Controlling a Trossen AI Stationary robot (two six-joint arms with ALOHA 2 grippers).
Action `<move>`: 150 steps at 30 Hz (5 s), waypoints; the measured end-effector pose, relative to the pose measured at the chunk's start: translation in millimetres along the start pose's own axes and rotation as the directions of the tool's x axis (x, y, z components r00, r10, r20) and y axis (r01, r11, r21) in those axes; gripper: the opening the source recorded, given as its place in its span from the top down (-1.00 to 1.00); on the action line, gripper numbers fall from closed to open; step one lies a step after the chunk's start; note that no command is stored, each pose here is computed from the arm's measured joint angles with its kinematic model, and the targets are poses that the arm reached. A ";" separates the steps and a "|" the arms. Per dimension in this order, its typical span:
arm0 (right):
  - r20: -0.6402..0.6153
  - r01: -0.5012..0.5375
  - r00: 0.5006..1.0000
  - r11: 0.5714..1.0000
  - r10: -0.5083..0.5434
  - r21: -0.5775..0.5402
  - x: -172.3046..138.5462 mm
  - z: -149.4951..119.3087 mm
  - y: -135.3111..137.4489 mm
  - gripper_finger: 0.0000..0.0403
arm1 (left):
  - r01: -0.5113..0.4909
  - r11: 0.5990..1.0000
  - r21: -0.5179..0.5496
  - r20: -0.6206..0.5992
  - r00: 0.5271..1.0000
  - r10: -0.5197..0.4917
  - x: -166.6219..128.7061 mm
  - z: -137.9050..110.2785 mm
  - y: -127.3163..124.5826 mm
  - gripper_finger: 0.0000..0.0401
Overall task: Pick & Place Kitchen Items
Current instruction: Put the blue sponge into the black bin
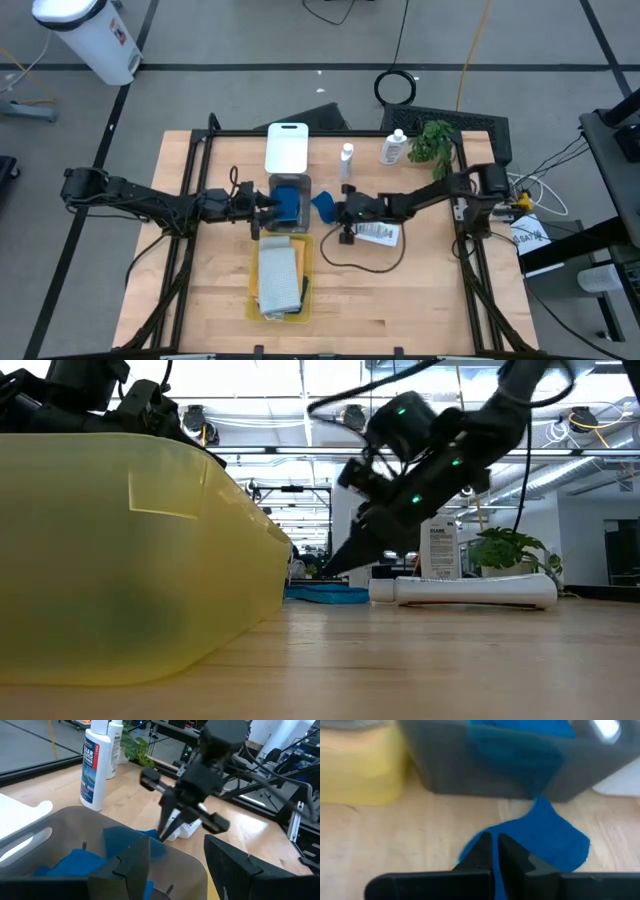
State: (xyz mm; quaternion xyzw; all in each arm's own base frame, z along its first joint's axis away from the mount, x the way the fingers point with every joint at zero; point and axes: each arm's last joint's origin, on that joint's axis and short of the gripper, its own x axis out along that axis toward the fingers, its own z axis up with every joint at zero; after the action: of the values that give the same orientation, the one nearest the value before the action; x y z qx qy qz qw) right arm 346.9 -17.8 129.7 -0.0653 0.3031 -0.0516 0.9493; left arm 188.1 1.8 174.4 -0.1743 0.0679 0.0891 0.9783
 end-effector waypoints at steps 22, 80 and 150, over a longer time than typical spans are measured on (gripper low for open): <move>-0.287 -0.315 0.887 0.928 0.362 0.198 -21.0 -3.4 32.5 1.00 | -0.003 1.000 -0.001 -0.006 1.000 0.003 0.0 -0.6 0.3 0.05; -0.192 -0.254 0.929 0.923 0.315 0.288 -16.7 -33.6 25.5 0.31 | -0.003 1.000 -0.007 -0.008 1.000 0.003 0.0 -0.8 0.3 0.05; 0.624 0.343 0.749 0.936 -0.223 -0.078 -126.8 25.4 103.9 1.00 | 0.103 0.938 0.332 0.096 0.985 -0.143 109.8 21.7 -96.9 0.05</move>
State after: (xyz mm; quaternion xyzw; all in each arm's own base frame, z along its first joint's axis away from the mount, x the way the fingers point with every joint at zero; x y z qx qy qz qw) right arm 264.9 104.5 206.2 -0.2129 -0.0267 -0.1430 0.9662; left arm 316.6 -63.4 208.5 -0.0085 0.0124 0.0254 0.9996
